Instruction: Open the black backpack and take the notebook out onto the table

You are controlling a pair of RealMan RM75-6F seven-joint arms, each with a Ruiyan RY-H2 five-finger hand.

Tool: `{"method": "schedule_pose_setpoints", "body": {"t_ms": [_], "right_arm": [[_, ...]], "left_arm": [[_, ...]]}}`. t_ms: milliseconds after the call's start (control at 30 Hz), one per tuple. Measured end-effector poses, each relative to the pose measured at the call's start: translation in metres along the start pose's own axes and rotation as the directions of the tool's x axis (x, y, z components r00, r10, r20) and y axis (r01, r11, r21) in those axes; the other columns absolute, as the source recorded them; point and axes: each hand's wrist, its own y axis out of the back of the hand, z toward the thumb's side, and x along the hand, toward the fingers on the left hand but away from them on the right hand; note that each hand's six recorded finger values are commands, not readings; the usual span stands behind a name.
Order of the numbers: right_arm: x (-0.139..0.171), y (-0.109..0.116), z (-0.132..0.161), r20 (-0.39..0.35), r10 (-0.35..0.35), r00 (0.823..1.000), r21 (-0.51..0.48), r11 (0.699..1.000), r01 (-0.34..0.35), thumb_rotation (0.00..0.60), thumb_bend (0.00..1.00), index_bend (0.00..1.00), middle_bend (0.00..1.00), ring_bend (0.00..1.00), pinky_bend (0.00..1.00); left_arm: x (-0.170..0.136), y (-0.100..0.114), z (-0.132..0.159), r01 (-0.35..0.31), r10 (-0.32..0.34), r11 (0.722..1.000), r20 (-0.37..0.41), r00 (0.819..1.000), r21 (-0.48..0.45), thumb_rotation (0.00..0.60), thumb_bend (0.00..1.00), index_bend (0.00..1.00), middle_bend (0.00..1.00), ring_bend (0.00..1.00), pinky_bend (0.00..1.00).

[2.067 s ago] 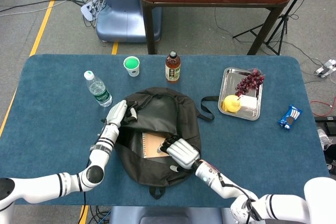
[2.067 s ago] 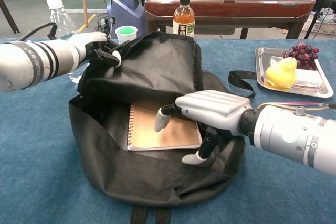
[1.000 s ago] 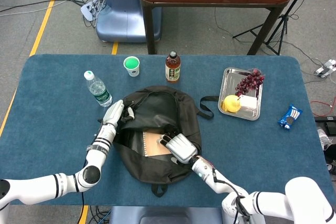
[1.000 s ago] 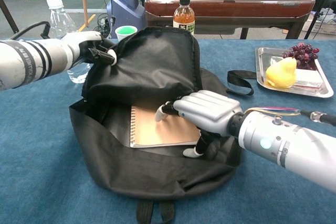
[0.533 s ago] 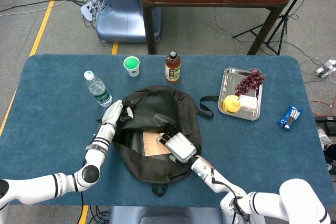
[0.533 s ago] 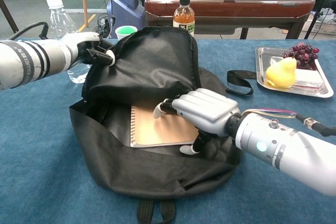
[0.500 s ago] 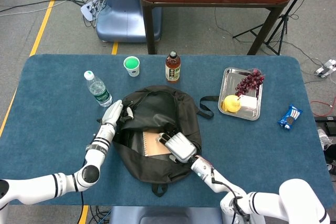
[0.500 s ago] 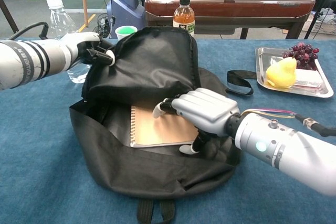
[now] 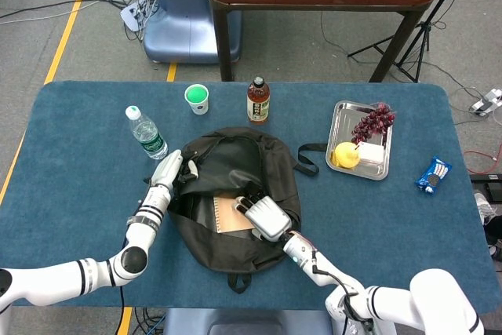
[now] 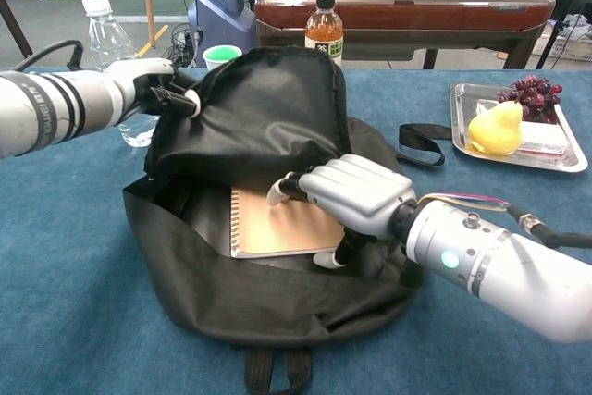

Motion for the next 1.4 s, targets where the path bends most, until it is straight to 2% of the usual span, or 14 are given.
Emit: {"method": "schedule_pose_setpoints", "body": {"t_ms": [467,600,733,1033,1267,1400], "right_arm": [[-0.007,-0.003,-0.002,0.008,-0.018,1.0,0.04,0.999,0.017,0.6,0.27,0.23,0.21,0.12,0.17],[-0.008,-0.003,-0.002,0.001,-0.025,1.0,0.05,0.998,0.025,0.6,0.34,0.23,0.21,0.12,0.17],[-0.01,-0.004,-0.002,-0.006,-0.034,0.999,0.057,0.998,0.034,0.6,0.44,0.23,0.21,0.12,0.17],[-0.012,0.001,0.0,-0.015,-0.082,0.997,0.055,0.995,0.083,0.6,0.53,0.23,0.21,0.12,0.17],[-0.013,0.007,-0.001,-0.008,-0.125,0.992,0.048,0.991,0.126,0.6,0.54,0.23,0.21,0.12,0.17],[-0.014,0.011,-0.002,0.003,-0.151,0.988,0.035,0.988,0.151,0.6,0.54,0.29,0.21,0.12,0.17]], "left_arm": [[0.0,0.002,-0.002,-0.001,0.001,1.0,-0.003,1.0,-0.001,0.6,0.74,0.53,0.45,0.44,0.24],[0.0,0.002,-0.003,0.0,0.0,1.0,-0.005,1.0,-0.003,0.6,0.74,0.53,0.45,0.44,0.24],[0.0,0.002,-0.003,0.002,-0.002,1.0,-0.004,1.0,-0.004,0.6,0.74,0.53,0.45,0.44,0.24],[0.001,0.003,-0.003,0.002,-0.002,1.0,-0.003,1.0,-0.008,0.6,0.74,0.53,0.45,0.44,0.24],[0.001,0.004,-0.002,0.002,-0.002,1.0,-0.001,1.0,-0.017,0.6,0.74,0.53,0.44,0.44,0.24],[0.001,0.005,-0.001,0.0,0.0,1.0,0.0,1.0,-0.021,0.6,0.73,0.53,0.44,0.44,0.24]]}}
